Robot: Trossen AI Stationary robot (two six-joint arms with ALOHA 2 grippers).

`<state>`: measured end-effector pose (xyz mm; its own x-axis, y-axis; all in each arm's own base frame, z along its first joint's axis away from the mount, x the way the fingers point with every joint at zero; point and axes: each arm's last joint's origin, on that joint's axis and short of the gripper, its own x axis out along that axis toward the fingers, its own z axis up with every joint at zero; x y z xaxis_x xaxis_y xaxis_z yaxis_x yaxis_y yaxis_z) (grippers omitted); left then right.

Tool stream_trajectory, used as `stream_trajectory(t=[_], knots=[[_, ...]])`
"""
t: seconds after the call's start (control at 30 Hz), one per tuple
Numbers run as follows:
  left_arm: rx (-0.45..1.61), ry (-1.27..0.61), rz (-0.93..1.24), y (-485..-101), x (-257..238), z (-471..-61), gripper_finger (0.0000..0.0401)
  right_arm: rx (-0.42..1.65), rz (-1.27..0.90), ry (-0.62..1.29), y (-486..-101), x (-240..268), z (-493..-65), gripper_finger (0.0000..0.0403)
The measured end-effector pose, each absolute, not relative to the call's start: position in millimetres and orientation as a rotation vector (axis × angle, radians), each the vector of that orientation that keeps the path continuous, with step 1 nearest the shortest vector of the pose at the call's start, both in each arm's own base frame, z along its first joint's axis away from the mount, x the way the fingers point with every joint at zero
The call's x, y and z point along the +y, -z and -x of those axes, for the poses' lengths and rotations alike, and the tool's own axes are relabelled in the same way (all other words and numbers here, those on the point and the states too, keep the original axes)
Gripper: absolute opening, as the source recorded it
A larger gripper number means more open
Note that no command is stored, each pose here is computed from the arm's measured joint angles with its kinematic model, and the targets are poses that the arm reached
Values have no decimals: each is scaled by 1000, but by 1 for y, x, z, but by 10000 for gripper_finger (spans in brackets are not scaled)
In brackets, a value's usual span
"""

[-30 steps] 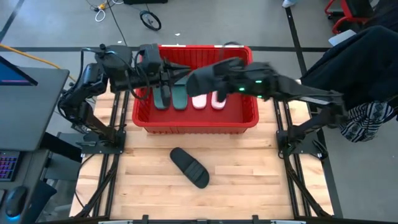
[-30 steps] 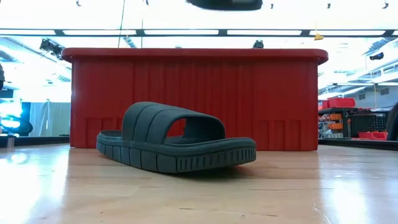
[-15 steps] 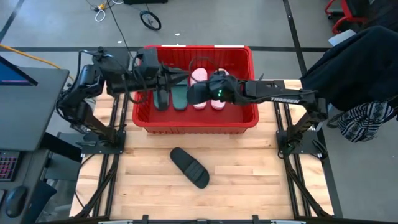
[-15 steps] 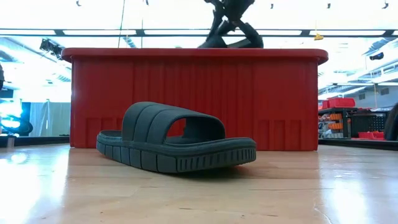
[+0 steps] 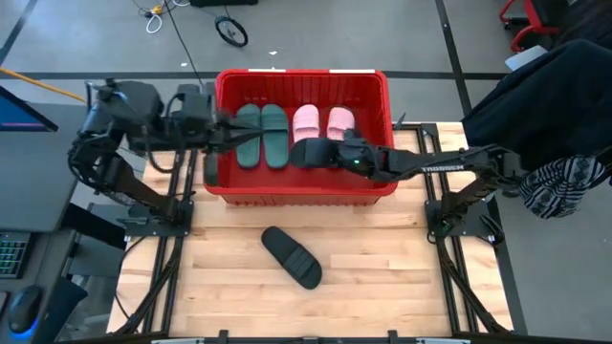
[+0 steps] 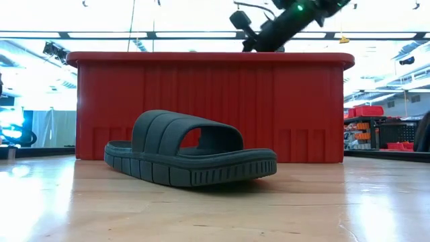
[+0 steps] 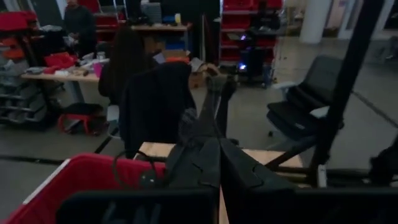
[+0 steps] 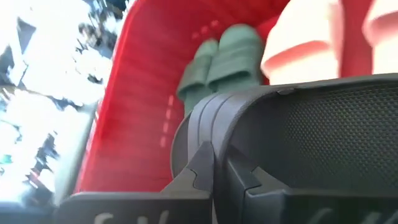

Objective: Pick and place slides into bin
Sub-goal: Put the right black slipper into the red bin

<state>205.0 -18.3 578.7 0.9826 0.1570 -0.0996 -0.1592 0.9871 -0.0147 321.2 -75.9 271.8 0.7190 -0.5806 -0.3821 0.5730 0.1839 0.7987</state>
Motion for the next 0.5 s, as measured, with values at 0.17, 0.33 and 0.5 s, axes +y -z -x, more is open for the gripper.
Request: stream_trajectory(t=[0.17,0.33,0.5], knots=[[74,-141,50,-584,-20,-189,14,-61,-1202,852,-254,-86,-294,9],[59,-171,51,-586,-18,-185,27,26,-1282,853,-232,-89,-283,9],[64,-226,46,-585,-17,-185,23,114,-1284,862,-213,-90,-288,11]])
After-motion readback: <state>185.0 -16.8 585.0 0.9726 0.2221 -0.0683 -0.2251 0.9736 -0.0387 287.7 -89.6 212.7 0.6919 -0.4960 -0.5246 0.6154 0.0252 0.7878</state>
